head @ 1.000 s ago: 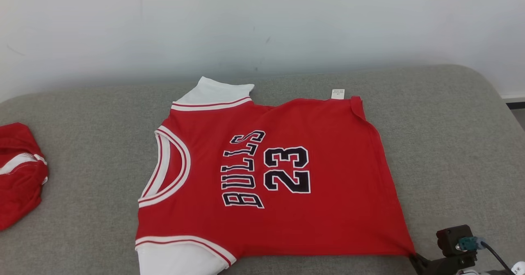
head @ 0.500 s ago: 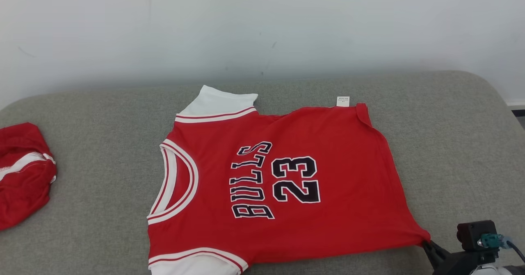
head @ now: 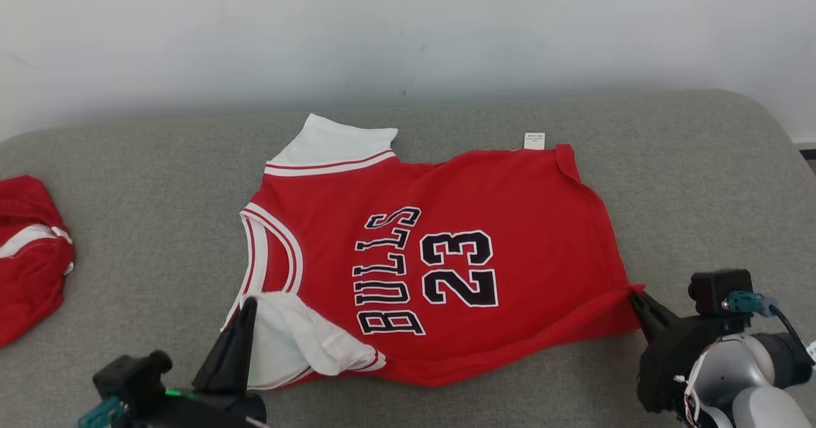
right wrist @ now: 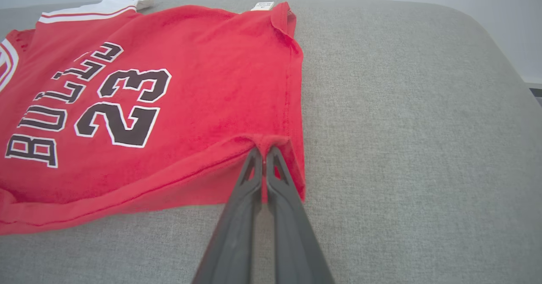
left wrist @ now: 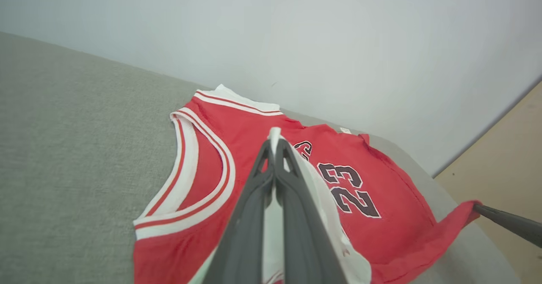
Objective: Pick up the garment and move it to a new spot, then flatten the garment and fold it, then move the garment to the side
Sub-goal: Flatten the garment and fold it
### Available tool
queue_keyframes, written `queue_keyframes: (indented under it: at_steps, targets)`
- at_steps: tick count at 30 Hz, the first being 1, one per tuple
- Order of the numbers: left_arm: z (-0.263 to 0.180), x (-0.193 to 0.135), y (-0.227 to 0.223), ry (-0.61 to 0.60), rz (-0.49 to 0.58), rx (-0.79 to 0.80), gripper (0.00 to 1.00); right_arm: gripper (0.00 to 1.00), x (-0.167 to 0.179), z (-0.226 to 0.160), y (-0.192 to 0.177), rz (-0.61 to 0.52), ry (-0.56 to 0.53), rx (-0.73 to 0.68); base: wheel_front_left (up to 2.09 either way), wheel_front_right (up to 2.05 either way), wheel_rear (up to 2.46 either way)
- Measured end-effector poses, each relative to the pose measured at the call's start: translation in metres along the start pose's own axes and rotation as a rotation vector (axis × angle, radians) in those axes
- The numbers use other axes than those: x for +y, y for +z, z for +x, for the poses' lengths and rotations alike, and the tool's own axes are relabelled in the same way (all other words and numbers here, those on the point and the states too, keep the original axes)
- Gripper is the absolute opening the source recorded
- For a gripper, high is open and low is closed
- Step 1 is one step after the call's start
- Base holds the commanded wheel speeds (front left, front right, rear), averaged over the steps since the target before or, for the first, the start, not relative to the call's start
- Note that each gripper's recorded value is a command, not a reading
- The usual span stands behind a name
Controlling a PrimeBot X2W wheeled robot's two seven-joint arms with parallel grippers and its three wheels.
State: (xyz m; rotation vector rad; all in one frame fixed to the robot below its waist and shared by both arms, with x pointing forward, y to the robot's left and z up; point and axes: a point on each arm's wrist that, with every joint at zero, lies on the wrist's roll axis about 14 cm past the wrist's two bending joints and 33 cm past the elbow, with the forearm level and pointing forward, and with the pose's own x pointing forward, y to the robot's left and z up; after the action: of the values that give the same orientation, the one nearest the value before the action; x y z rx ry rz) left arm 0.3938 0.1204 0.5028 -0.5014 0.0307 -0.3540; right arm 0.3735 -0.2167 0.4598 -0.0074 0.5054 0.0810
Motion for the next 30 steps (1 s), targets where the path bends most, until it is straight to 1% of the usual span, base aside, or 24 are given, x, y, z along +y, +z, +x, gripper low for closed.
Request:
queue_keyframes:
  at_steps: [7, 13, 19, 23, 27, 30]
  targets:
    - [0.045, 0.001, 0.0, -0.021, 0.081, 0.007, 0.0, 0.0, 0.005, 0.031, 0.004, 0.01, 0.009, -0.013, 0.0, 0.0, 0.0]
    - [0.069, 0.009, -0.002, -0.024, 0.154, 0.035, 0.0, 0.0, -0.001, 0.051, -0.001, 0.0, -0.024, 0.005, 0.0, 0.0, 0.0]
    - [0.083, 0.019, 0.005, 0.004, 0.168, 0.016, 0.0, 0.0, -0.007, 0.062, -0.005, 0.001, -0.055, 0.013, 0.0, 0.0, 0.0]
    - [0.085, 0.029, 0.008, 0.035, 0.182, 0.002, 0.0, 0.0, -0.009, 0.066, -0.009, 0.009, -0.07, 0.019, 0.0, 0.0, 0.0]
    - [0.086, 0.029, 0.004, 0.041, 0.168, 0.004, 0.0, 0.0, -0.011, 0.068, -0.011, 0.005, -0.081, 0.025, 0.0, 0.0, 0.0]
    - [0.091, 0.034, 0.014, 0.054, 0.173, -0.022, 0.0, 0.0, -0.014, 0.07, -0.012, 0.012, -0.093, 0.024, 0.0, 0.0, 0.0]
